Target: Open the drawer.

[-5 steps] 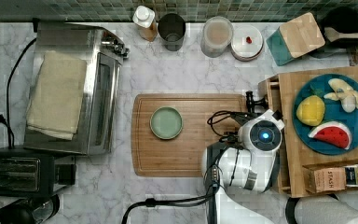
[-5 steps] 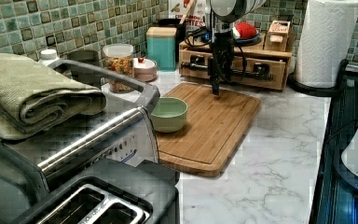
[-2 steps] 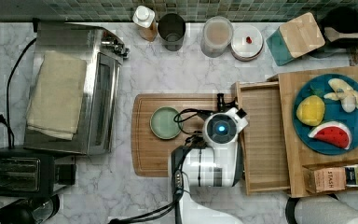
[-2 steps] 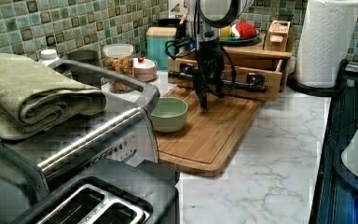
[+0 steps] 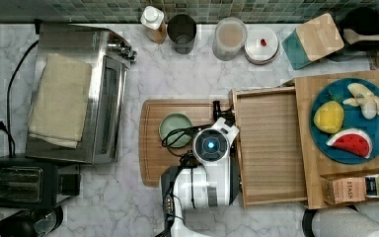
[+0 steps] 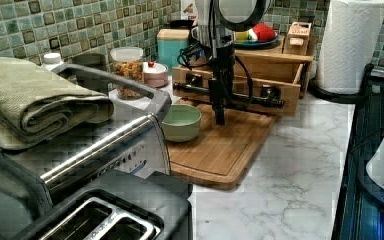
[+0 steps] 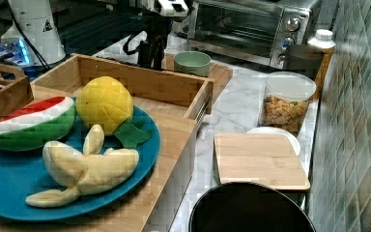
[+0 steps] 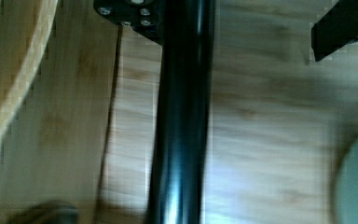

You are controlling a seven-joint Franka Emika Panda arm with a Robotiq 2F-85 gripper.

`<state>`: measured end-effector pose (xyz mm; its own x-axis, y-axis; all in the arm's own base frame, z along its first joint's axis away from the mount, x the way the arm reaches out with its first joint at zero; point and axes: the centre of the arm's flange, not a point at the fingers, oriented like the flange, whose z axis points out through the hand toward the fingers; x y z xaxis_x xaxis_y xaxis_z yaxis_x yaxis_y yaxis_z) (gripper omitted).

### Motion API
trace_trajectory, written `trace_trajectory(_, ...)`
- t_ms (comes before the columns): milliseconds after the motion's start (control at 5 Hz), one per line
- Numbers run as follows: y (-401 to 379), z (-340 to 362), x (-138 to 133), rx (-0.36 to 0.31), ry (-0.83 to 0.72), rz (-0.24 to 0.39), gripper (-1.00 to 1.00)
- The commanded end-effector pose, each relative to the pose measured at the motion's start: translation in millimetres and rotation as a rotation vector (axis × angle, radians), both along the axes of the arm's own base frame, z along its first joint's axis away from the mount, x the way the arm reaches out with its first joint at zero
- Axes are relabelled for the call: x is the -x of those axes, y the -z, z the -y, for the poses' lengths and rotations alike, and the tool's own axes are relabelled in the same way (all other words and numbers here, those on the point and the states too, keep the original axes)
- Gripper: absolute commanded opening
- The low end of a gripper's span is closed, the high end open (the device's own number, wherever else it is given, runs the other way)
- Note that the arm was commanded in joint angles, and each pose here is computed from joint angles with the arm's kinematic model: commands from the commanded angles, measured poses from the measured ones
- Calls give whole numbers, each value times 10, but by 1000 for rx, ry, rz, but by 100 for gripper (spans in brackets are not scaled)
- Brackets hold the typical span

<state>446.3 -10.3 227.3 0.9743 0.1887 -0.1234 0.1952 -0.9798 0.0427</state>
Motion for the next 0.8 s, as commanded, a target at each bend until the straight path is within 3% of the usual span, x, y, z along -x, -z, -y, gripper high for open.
trace_trajectory(200, -297, -1005, -196, -72, 16, 123, 100)
trace_trajectory(400, -372, -1077, -216, -66, 37, 136, 100)
trace_trajectory(600, -504, -1115, -270, -79, 50, 96, 100)
trace_trajectory(800, -570, -1193, -269, -74, 73, 121, 100)
